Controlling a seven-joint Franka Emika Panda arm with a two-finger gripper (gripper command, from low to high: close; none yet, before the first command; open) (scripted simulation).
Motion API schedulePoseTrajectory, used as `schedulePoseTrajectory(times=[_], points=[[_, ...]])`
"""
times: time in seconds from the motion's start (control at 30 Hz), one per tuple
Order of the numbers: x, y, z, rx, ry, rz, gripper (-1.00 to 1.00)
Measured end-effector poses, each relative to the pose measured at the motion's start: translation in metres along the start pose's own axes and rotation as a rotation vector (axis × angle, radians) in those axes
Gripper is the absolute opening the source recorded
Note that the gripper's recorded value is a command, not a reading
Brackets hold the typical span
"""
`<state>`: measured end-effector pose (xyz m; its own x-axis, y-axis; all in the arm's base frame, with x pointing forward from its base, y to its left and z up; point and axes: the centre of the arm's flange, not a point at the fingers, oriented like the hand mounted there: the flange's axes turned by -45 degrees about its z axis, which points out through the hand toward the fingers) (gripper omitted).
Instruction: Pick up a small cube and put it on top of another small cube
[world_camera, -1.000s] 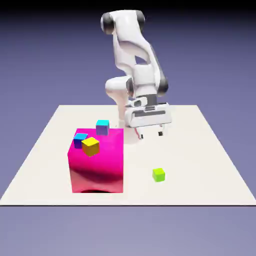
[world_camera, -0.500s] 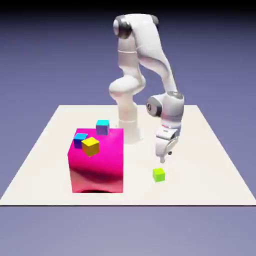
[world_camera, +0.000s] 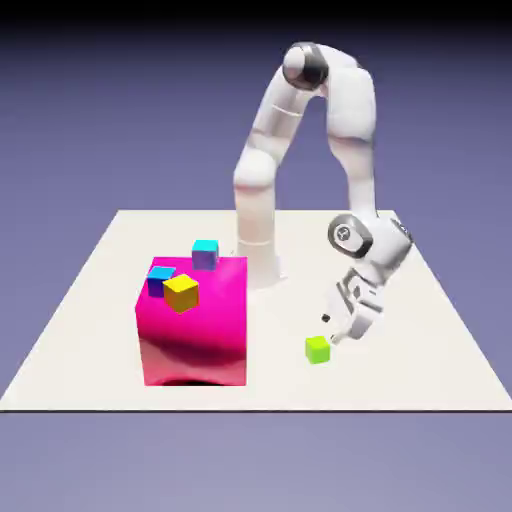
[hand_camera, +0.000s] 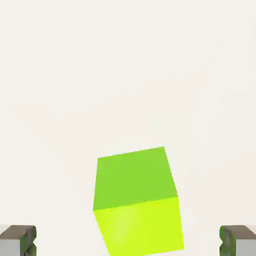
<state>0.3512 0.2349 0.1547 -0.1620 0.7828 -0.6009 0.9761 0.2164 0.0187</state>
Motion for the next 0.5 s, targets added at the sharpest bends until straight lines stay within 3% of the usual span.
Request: schedulePoseTrajectory(times=[0.1,0.5], points=[[0.006,0.000,0.002,-0.032,-0.078,-0.069,0.00],[0.014,0.001,0.061,-0.033,-0.076,-0.069,0.00]])
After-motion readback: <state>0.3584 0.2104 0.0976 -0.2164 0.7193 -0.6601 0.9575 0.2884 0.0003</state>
